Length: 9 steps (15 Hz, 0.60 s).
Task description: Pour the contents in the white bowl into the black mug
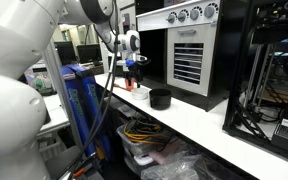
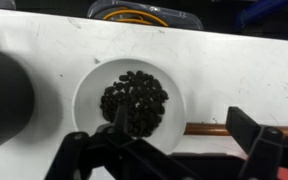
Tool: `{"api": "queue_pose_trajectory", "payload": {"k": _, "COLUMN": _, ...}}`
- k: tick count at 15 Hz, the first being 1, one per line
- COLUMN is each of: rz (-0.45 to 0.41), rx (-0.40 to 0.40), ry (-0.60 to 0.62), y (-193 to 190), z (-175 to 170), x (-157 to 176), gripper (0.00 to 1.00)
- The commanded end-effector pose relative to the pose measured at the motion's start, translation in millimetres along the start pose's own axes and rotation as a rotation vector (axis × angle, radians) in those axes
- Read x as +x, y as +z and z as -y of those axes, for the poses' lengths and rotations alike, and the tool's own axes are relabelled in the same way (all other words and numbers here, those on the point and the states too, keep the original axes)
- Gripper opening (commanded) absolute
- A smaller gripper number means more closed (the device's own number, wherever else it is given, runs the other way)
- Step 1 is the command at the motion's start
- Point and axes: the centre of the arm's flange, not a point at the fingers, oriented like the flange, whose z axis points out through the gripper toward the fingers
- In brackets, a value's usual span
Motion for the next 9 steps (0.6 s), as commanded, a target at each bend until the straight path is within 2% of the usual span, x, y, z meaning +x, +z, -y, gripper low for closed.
{"api": "queue_pose_trajectory", "payload": {"k": 1, "rz": -0.042, "rx": -0.017, "ry": -0.049, "y": 4, "z": 3, "x": 16, "gripper": 1.00}}
{"api": "queue_pose_trajectory", "payload": {"k": 9, "rz": -0.051, "rx": -0.001, "ry": -0.099, "y": 6, "z": 13, "x": 23, "gripper": 1.00}}
